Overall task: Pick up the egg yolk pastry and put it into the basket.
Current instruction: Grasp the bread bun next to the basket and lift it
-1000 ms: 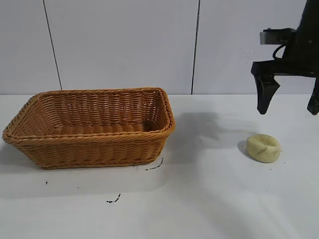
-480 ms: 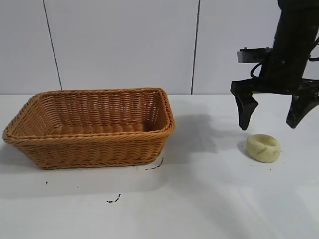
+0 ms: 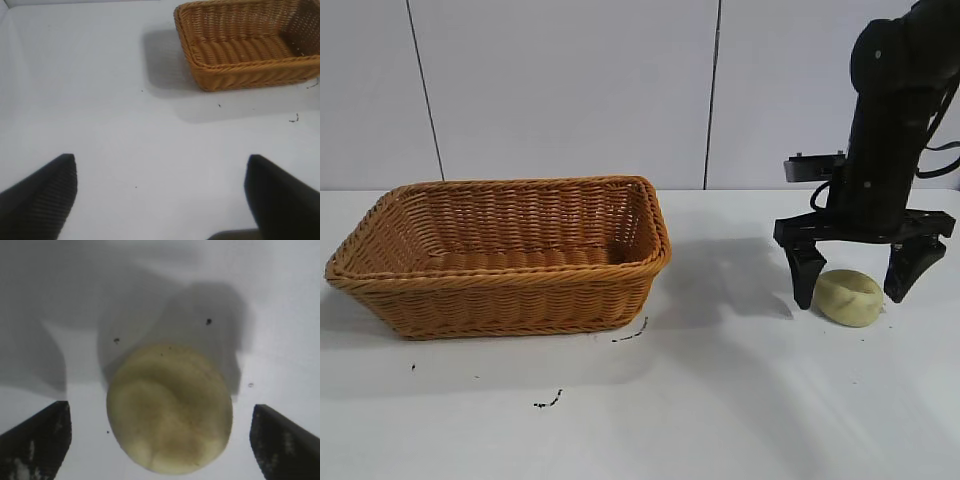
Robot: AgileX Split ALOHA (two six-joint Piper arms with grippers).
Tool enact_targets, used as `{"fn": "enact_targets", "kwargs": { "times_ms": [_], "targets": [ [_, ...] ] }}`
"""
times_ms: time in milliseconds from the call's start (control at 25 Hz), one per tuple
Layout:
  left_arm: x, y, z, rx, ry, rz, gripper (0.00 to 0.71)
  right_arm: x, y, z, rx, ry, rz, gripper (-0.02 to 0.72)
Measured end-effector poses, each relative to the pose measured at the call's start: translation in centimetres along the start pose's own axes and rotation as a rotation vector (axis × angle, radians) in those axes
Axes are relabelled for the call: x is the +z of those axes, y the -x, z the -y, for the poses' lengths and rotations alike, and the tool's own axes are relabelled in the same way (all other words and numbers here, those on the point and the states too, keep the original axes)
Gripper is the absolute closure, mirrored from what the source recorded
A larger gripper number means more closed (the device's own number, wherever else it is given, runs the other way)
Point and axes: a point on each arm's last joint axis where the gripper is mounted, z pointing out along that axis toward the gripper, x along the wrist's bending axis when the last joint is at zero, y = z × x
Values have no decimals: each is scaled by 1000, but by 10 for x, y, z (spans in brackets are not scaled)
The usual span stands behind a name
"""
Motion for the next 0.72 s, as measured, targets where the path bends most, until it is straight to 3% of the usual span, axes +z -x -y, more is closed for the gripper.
{"fn": "enact_targets", "kwargs": {
  "times_ms": [240,320,440,520,720],
  "targets": [
    [0,0,0,0,0,0,17,4,0,0,0,-4,0,35],
    [0,0,0,0,0,0,17,4,0,0,0,-6,0,140],
    [0,0,0,0,0,0,17,4,0,1,-1,-12,1,377],
    [0,0,0,0,0,0,17,3,0,1,-1,-17,1,469],
    [0,0,0,0,0,0,17,-17,1,-1,-12,-18,5,524]
  ]
}}
